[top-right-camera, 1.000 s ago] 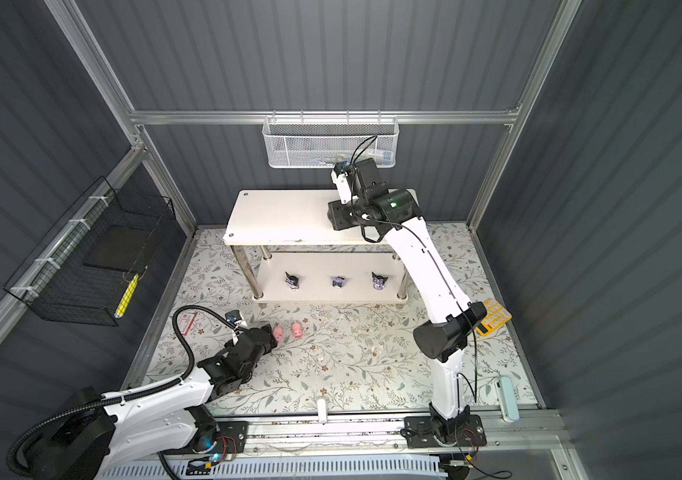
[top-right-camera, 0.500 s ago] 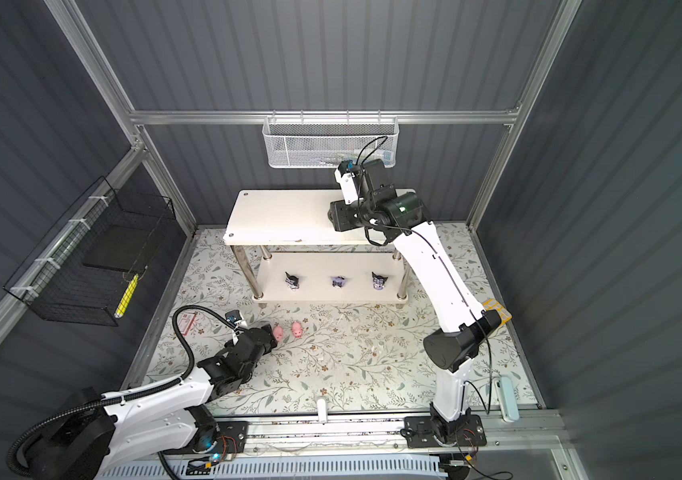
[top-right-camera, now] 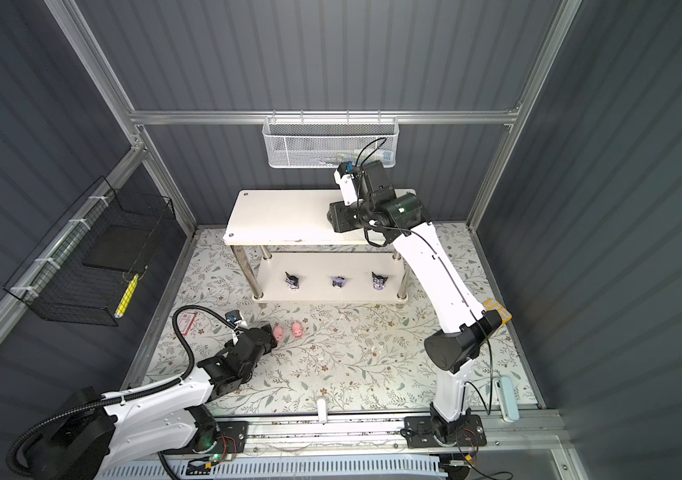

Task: Place and organize the plastic toys onto the shelf
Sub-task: 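Lower the pig onto the top shelf beside the others and open the right gripper, then withdraw the open right gripper down toward the table near the left gripper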

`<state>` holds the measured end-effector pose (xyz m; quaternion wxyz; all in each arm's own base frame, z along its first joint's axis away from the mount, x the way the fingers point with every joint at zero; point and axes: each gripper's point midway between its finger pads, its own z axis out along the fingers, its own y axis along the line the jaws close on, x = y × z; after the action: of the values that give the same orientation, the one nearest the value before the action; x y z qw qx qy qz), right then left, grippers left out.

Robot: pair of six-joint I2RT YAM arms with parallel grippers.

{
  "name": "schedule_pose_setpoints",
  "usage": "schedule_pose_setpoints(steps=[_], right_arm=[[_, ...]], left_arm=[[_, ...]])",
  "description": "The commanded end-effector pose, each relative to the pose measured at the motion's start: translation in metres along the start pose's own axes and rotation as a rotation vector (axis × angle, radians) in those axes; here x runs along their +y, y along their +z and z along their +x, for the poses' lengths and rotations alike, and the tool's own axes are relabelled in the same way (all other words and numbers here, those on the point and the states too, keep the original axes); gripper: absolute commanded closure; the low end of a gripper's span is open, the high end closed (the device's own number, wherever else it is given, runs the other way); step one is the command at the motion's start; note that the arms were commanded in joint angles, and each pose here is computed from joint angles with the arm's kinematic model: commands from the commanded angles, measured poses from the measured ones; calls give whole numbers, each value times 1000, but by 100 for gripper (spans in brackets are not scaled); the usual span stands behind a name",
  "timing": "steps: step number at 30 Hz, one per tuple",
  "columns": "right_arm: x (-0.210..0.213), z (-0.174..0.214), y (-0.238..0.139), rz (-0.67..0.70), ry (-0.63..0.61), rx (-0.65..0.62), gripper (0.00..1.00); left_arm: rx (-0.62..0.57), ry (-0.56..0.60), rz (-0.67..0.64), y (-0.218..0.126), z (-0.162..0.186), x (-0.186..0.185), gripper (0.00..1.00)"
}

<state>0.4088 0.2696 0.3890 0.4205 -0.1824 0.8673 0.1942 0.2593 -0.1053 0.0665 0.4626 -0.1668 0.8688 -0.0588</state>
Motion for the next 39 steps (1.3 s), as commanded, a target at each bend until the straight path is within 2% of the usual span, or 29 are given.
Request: schedule_pose_setpoints(steps=[1, 5, 12, 18, 20, 22, 25, 28, 32, 39], right_arm=[[4, -17, -26, -1, -1, -82, 48], [14, -24, -50, -51, -13, -140, 47], [40, -25, -108, -194, -108, -335, 46], [63, 24, -149, -342, -196, -394, 46], [67, 46, -163, -364, -212, -410, 46], [77, 79, -168, -442, -223, -385, 45], [78, 124, -161, -470, -210, -319, 45], [70, 175, -134, -475, -123, -201, 45], [65, 227, -96, -502, 1, -126, 45], [58, 286, -45, -504, 95, 4, 45]], left_arm=[[-1, -9, -1, 0, -2, 2, 13], [-5, -8, -5, -2, -4, 2, 13], [-10, -2, -8, -5, -9, 3, 13], [18, 38, 24, -4, -8, -8, 13], [41, 59, 43, -4, -6, -14, 13], [63, 84, 51, -3, -3, -19, 13], [77, 111, 62, -2, -3, -24, 13], [95, 117, 75, 0, -2, -31, 13], [120, 130, 86, 4, 2, -38, 13], [134, 168, 82, 9, 2, -45, 11]])
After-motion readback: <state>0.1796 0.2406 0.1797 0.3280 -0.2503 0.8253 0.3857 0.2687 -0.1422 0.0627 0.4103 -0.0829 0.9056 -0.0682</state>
